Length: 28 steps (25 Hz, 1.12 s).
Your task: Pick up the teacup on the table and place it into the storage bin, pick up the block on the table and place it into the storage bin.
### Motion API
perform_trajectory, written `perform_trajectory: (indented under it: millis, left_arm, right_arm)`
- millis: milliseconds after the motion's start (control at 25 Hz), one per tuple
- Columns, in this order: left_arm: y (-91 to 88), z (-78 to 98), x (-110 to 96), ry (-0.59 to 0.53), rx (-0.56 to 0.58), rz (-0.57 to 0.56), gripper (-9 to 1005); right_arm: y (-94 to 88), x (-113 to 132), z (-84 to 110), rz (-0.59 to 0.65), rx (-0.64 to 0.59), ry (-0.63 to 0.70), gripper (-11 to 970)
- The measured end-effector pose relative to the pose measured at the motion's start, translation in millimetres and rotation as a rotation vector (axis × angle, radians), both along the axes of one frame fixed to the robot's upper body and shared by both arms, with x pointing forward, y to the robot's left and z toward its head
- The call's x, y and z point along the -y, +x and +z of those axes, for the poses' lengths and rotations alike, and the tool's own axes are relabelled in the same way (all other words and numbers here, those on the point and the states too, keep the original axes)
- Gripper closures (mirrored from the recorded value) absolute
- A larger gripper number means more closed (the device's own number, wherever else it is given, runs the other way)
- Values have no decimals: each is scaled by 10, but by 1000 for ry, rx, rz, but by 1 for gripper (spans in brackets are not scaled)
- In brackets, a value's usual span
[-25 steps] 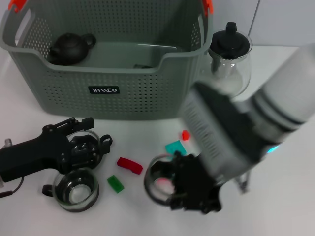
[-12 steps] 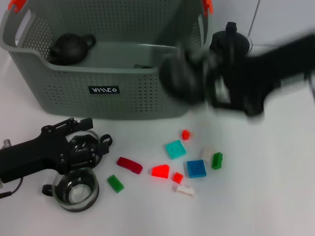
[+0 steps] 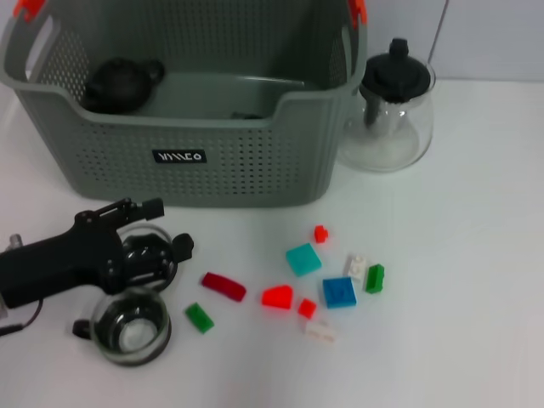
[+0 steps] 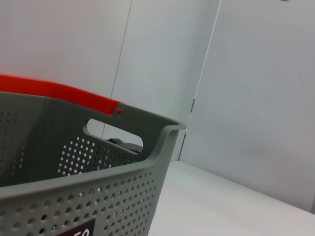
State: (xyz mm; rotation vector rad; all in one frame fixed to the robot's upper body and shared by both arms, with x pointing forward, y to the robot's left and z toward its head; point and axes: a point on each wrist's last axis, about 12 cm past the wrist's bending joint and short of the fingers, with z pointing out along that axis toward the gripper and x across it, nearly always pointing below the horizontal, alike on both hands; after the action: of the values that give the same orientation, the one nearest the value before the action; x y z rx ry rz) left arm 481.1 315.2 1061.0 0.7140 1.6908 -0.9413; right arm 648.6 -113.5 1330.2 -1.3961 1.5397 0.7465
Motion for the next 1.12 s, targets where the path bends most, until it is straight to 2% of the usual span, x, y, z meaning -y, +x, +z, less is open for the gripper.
perform_trajectory:
  millis: [120, 240, 440, 760, 1120]
  left_arm:
    - [6, 3, 2, 0, 1, -1, 153]
    - [14, 8, 4, 0, 3, -1, 153]
    - [26, 15, 11, -1, 6, -3, 153]
    - [22, 11, 9, 0, 5, -1, 153]
    - [1, -14, 13, 0, -3, 7, 153]
  right_arm:
    - [183, -222, -83, -46, 0, -74, 904]
    - [303, -410, -285, -86, 23, -151, 905]
    - [407, -587, -682, -143, 71, -242, 905]
    - [417, -689, -1213, -182, 152, -354, 905]
    - [414, -639, -1444, -212, 179, -415, 899]
